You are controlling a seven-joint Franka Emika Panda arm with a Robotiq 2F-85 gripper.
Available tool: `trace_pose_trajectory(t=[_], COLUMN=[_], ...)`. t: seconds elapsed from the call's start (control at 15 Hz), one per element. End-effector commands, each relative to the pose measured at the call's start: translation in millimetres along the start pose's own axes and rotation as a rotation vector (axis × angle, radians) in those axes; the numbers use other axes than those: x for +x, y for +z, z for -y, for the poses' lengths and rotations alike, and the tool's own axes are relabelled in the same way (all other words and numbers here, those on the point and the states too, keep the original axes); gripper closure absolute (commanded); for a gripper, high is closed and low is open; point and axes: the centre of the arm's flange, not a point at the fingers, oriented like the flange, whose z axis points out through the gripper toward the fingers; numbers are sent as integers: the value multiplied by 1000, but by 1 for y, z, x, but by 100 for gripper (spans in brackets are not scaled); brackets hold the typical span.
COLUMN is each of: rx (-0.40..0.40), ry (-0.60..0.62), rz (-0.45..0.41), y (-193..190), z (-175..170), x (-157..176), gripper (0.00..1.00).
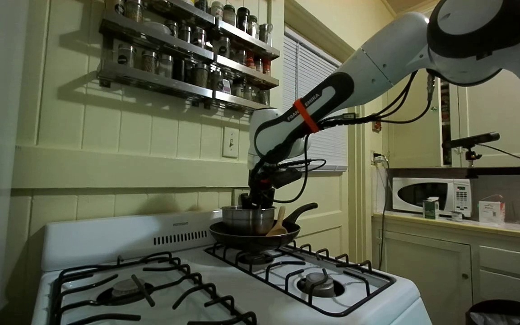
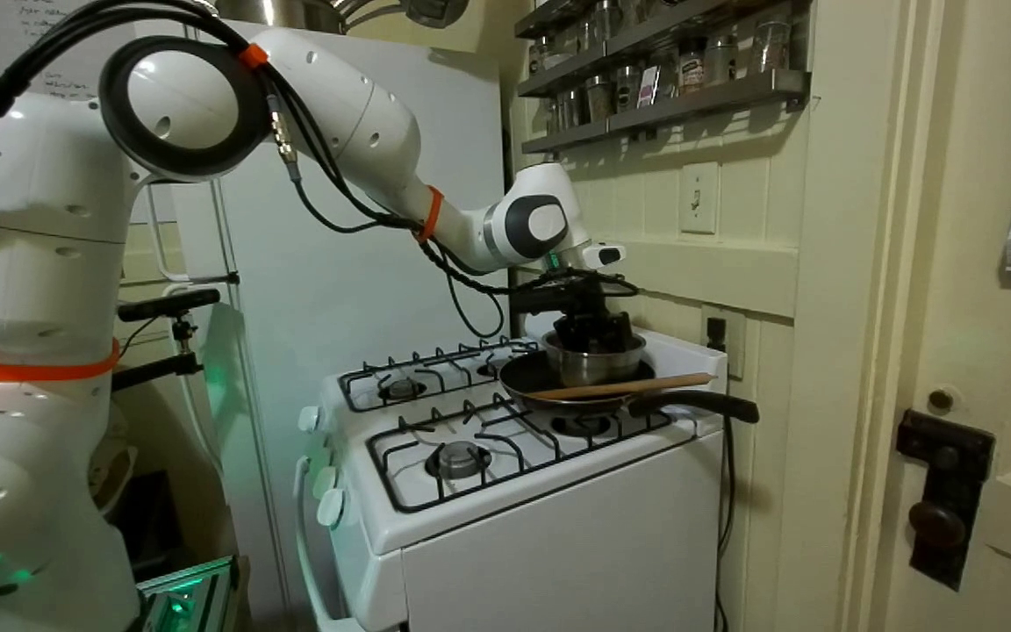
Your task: Take the pink bowl out of the silver bowl
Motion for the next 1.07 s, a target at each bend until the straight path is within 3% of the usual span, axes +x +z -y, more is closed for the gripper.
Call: trace_pose_trajectory(t=[0.0, 0.73, 1.0], rx=[-23, 7, 26], ry=[8, 34, 32], rz=[36, 51, 63], y=[10, 19, 27], z=[2, 2, 9], x=[-7, -11, -15], gripper=[33, 33, 37])
